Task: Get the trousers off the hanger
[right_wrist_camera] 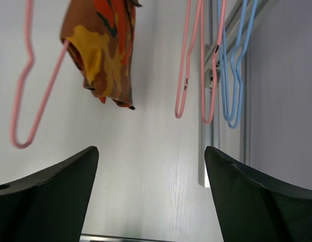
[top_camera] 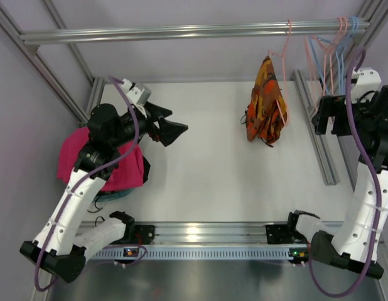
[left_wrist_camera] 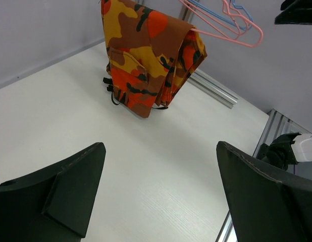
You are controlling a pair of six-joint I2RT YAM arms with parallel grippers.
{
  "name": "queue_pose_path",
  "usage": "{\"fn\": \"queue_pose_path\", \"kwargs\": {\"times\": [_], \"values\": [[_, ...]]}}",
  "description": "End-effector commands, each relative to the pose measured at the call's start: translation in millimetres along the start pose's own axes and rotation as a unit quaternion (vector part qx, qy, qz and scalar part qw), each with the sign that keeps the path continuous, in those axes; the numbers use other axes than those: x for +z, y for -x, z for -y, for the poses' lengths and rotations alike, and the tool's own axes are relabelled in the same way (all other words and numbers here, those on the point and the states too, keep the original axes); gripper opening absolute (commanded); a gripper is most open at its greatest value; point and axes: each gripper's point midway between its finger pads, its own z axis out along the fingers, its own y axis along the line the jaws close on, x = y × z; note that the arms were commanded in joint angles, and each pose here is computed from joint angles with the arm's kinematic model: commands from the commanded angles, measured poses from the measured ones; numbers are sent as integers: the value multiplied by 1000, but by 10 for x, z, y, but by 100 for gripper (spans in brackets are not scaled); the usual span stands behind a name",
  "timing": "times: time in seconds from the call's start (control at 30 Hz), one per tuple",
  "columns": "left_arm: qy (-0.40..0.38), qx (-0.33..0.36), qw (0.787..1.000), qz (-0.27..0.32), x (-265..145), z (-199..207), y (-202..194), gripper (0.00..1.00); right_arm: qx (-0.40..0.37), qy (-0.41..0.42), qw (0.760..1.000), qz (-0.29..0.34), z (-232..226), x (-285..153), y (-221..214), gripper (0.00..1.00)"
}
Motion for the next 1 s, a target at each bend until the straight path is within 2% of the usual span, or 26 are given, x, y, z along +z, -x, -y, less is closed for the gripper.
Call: {"fn": "queue_pose_path", "kwargs": {"times": [0.0, 0.07, 0.13, 0.17, 0.27, 0.47, 0.53, 0.8, 0.97], "values": [[-1, -3, 1000, 13, 15, -1, 73, 97, -3, 53, 998, 41, -239, -290, 221, 88], [-3, -5, 1000, 10, 27, -1, 60, 97, 8, 128, 990, 55, -502, -344, 331, 89], [-3, -5, 1000, 10, 29, -3, 63, 97, 36, 185, 981, 44, -652, -299, 411, 89], [-3, -5, 1000, 12, 28, 0, 76, 97, 64, 238, 968, 40, -814, -317, 462, 84], [2, -2, 1000, 15, 12, -12, 90, 97, 140, 298, 944, 15, -939, -148, 609, 76], [14, -4, 1000, 22, -48, -69, 121, 96, 200, 345, 917, 31, -1023, 101, 974, 73], [15, -8, 1000, 20, -42, -86, 113, 96, 198, 350, 915, 45, -1040, 216, 1050, 73], [20, -8, 999, 23, -22, -124, 173, 96, 221, 358, 907, 33, -1127, 715, 1048, 69], [23, -10, 999, 23, 1, -162, 162, 96, 238, 371, 897, 28, -1227, 871, 995, 68]]}}
